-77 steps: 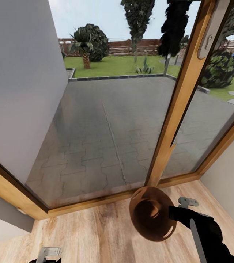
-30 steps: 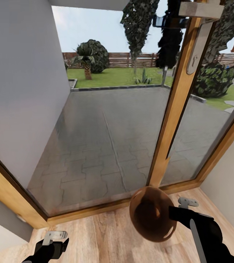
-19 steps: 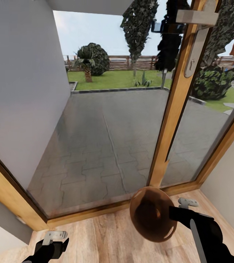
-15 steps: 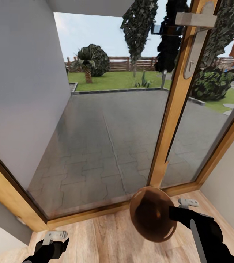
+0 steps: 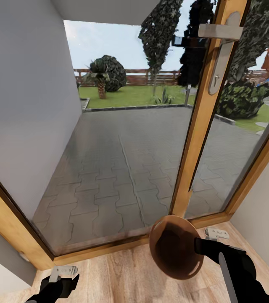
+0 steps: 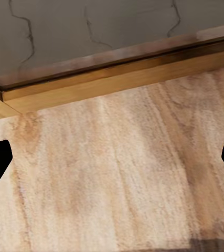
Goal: Put the three can of soda from the living room inside the tash can in the kitchen.
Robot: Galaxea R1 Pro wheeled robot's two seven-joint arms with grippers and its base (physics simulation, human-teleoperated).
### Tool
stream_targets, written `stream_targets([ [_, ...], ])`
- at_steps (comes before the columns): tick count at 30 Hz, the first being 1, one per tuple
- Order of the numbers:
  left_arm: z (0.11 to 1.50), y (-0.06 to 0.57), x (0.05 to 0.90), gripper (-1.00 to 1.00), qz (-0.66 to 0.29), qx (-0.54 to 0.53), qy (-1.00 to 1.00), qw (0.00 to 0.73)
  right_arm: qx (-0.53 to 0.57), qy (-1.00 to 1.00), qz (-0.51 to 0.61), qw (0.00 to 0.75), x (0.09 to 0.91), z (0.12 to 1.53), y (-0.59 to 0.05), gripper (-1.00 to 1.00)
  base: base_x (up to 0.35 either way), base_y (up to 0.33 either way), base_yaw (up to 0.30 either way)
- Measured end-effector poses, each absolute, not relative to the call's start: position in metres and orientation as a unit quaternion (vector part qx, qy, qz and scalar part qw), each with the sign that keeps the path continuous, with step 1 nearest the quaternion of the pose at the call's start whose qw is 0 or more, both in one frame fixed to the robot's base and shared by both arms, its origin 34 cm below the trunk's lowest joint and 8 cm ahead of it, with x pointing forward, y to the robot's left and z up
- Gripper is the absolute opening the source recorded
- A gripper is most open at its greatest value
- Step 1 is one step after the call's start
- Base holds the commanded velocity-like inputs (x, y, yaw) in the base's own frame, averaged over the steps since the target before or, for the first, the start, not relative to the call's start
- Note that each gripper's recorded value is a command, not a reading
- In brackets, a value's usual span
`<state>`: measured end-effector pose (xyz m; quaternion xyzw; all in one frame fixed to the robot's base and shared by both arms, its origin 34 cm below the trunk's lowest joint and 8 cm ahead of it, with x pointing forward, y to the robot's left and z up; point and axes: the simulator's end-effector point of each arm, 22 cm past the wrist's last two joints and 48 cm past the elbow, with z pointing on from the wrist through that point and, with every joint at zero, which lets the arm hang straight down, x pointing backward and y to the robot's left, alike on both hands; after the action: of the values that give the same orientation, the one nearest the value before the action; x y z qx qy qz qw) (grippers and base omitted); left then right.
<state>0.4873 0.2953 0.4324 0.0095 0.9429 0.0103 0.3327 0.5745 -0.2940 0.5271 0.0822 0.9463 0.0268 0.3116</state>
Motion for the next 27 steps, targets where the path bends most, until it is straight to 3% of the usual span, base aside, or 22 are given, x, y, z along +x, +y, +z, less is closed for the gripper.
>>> stream_targets([
  [15, 0.4323, 0.2953, 0.4871, 1.0, 0.01, 0.009, 0.943, 0.333, 0.084, 0.946, 0.034, 0.312, 0.5748, 0.5279, -0.2913, -1.0, 0.0, 0.0, 0.005],
  [27, 0.4326, 0.2944, 0.4874, 1.0, 0.009, 0.01, 0.943, 0.333, 0.081, 0.945, 0.033, 0.314, 0.576, 0.5285, -0.2899, -1.0, 0.0, 0.0, 0.233],
])
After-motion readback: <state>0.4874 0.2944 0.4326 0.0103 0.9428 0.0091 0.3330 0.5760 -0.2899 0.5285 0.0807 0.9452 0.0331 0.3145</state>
